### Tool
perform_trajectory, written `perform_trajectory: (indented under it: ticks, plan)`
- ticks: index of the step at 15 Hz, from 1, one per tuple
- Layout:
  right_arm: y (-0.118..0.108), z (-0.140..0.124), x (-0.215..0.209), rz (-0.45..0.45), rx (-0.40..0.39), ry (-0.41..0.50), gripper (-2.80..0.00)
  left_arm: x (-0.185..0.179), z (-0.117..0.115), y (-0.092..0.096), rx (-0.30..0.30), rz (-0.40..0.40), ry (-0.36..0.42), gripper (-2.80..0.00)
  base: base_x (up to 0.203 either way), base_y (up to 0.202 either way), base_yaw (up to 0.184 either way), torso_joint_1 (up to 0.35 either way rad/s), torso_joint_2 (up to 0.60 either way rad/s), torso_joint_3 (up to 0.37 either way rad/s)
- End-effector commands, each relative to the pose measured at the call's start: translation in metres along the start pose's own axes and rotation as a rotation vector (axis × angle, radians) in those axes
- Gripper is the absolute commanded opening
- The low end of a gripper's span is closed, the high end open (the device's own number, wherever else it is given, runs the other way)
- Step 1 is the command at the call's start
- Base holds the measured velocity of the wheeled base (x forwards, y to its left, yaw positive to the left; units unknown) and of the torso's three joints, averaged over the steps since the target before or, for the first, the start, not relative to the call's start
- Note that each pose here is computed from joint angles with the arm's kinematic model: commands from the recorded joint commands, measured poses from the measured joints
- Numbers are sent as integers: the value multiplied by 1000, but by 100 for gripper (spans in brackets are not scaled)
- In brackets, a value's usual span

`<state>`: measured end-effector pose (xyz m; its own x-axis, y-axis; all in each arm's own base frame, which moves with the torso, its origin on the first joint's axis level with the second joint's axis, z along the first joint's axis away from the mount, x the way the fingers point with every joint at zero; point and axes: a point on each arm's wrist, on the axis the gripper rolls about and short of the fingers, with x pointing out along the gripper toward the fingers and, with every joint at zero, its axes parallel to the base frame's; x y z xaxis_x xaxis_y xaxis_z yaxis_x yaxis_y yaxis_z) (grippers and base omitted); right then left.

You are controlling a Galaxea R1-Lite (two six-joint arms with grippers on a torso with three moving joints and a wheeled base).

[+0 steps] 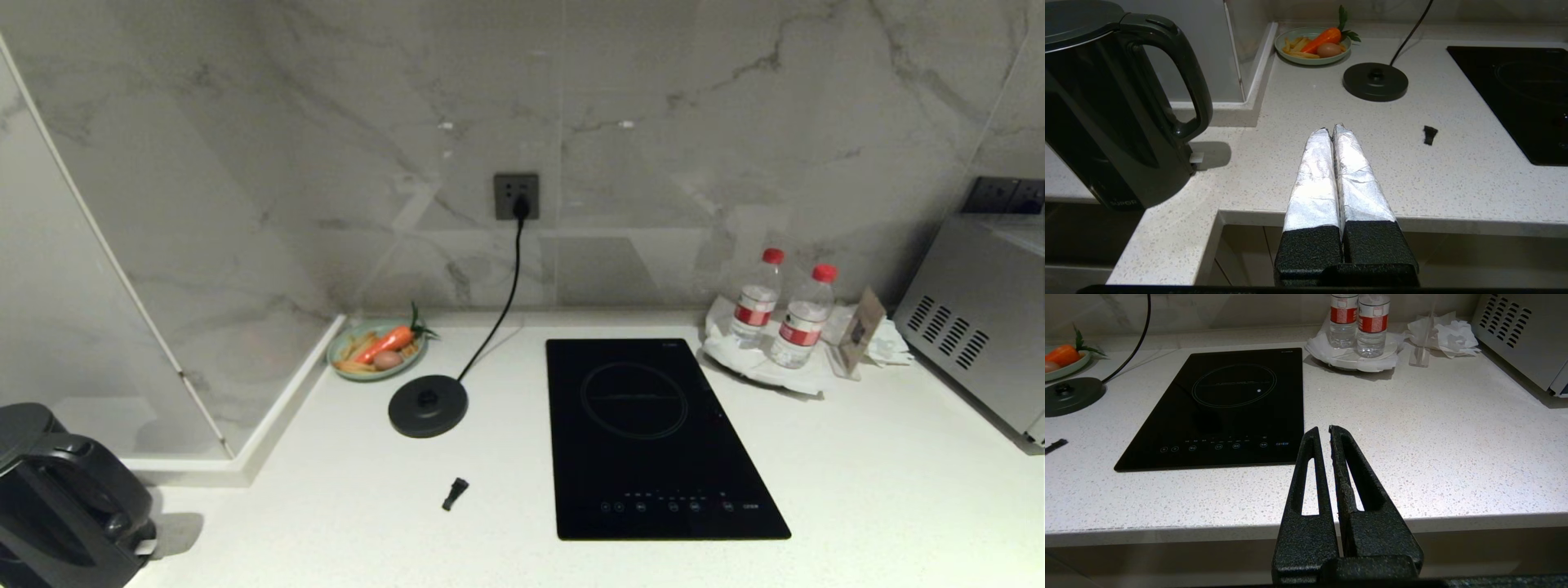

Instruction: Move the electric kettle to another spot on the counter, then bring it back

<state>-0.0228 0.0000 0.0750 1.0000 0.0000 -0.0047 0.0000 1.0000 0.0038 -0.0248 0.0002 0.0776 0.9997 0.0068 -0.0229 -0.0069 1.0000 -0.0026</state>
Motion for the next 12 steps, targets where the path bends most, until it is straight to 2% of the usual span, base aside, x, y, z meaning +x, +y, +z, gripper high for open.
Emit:
perform_trajectory:
  ticks: [1, 9, 12]
  plan:
    - [0, 0, 0, 0, -1, 0, -280, 0, 0, 0, 0, 1, 2, -280, 0, 0, 0, 0, 0, 0]
    - [0, 0, 0, 0, 1, 1, -280, 0, 0, 0, 0, 1, 2, -280, 0, 0, 0, -5, 8, 8]
    - [0, 0, 0, 0, 3, 0, -280, 0, 0, 0, 0, 1, 2, -280, 0, 0, 0, -129, 321, 168]
